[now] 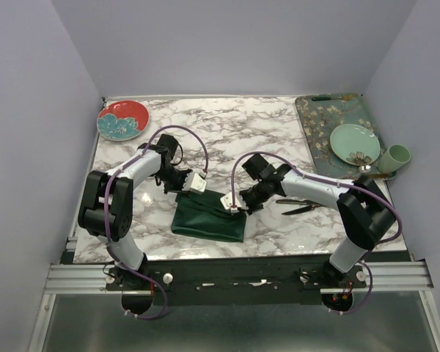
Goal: Fold the napkin into a case and place the utensils inside
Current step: Fold the lower triangle-folded napkin at the center of the board.
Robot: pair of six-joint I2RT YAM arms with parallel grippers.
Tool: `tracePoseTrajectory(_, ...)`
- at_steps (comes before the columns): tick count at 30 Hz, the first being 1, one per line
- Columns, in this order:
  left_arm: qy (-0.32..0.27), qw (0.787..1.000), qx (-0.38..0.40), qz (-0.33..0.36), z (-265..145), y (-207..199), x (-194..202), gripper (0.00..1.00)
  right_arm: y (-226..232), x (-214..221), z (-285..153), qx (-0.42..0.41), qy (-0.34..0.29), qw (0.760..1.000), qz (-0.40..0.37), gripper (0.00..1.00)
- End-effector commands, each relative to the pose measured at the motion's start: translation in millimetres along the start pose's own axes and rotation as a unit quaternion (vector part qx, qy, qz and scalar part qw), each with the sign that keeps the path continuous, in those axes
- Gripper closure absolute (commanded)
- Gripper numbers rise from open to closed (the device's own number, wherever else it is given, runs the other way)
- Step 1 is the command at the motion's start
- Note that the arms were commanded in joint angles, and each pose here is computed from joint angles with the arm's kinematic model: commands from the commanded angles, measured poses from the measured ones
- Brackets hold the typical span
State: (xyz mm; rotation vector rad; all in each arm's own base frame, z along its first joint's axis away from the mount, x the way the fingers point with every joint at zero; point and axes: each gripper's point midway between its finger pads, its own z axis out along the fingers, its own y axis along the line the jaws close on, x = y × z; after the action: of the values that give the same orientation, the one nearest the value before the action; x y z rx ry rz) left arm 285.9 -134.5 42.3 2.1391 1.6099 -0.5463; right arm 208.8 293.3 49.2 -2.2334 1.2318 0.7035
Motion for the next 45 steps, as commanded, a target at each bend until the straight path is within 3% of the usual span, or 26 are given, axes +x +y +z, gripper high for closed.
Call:
tracePoseTrajectory(1, 0.017, 1.0, -0.006, -0.021, -4, -1, 1, 1.0, 7, 8, -5, -0.004, 0.023, 0.999, -0.022, 0.99)
tracePoseTrajectory(26, 0.026, 0.999, 0.011, -0.038, 5, -10, 8, 0.94, 2, 41, -1, -0.004, 0.096, 0.995, -0.037, 0.99)
tracePoseTrajectory(29, 0.027, 0.998, 0.012, -0.047, 3, -11, 8, 0.88, 0, 44, 1, -0.006, 0.098, 0.994, -0.038, 0.99)
tracePoseTrajectory(31, 0.022, 0.998, 0.01, -0.055, 0, -13, 5, 0.77, 1, 46, 3, -0.01, 0.099, 0.994, -0.041, 0.99)
tracePoseTrajectory(38, -0.072, 0.98, -0.06, -0.173, -42, 10, -25, 0.66, -2, 58, 8, -0.019, 0.122, 0.99, -0.062, 0.99)
tracePoseTrajectory(39, -0.081, 0.971, -0.063, -0.216, -45, 13, -28, 0.63, -4, 58, 9, -0.018, 0.124, 0.99, -0.068, 0.99)
tracePoseTrajectory(45, -0.124, 0.933, -0.081, -0.328, -47, 40, -33, 0.56, -19, 68, 11, -0.012, 0.146, 0.985, -0.09, 0.99)
